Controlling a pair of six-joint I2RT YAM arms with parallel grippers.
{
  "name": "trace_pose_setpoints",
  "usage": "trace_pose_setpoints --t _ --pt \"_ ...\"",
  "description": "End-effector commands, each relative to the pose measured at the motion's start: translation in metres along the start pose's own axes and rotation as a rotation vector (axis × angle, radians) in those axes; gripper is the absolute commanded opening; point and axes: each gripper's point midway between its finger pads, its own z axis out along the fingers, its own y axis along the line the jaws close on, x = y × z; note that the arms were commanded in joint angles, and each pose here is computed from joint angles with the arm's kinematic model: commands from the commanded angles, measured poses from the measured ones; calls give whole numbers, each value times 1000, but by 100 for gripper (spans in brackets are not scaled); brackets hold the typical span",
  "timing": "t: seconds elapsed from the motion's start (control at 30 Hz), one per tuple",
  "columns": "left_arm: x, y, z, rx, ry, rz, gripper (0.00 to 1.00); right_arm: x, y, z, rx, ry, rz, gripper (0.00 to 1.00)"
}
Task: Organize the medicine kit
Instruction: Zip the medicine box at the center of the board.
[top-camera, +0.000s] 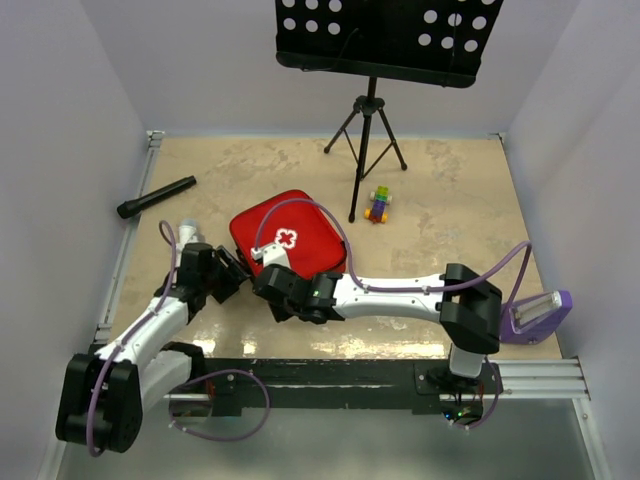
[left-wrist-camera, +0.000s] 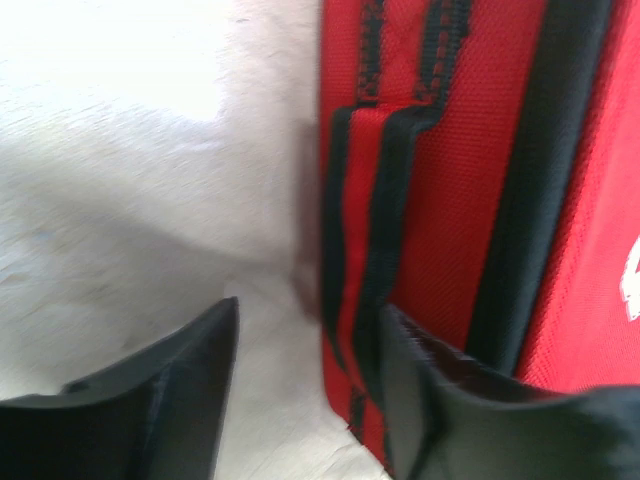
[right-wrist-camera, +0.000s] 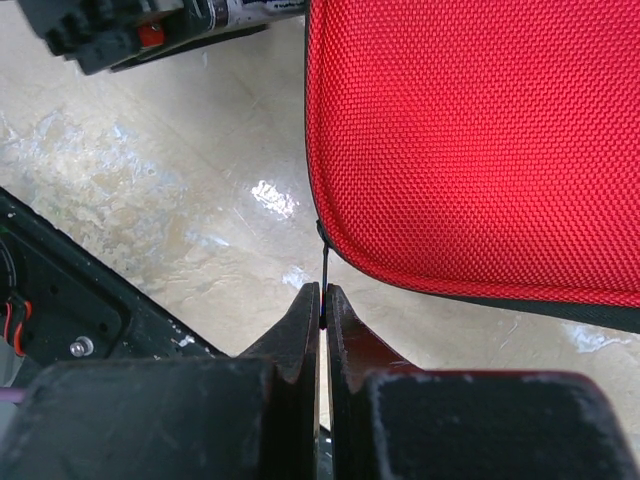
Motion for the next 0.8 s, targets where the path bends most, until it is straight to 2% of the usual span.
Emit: trace_pose_setpoints --t 0.0,0.1,0.17,0.53,0.77 --pt "-19 -2 10 -31 -76 11 49 -25 13 -11 -48 -58 14 0" --pt "-28 -1 13 -61 -102 24 18 -15 7 -12 -40 -37 7 0" --pt "-34 -4 15 -71 -110 37 1 -5 1 -12 -35 -18 -4 0" --pt "-47 -1 22 -137 -125 96 0 38 -45 -31 47 36 26 0" --pt "-44 13 25 -187 -98 155 0 37 -93 -29 151 -9 182 0"
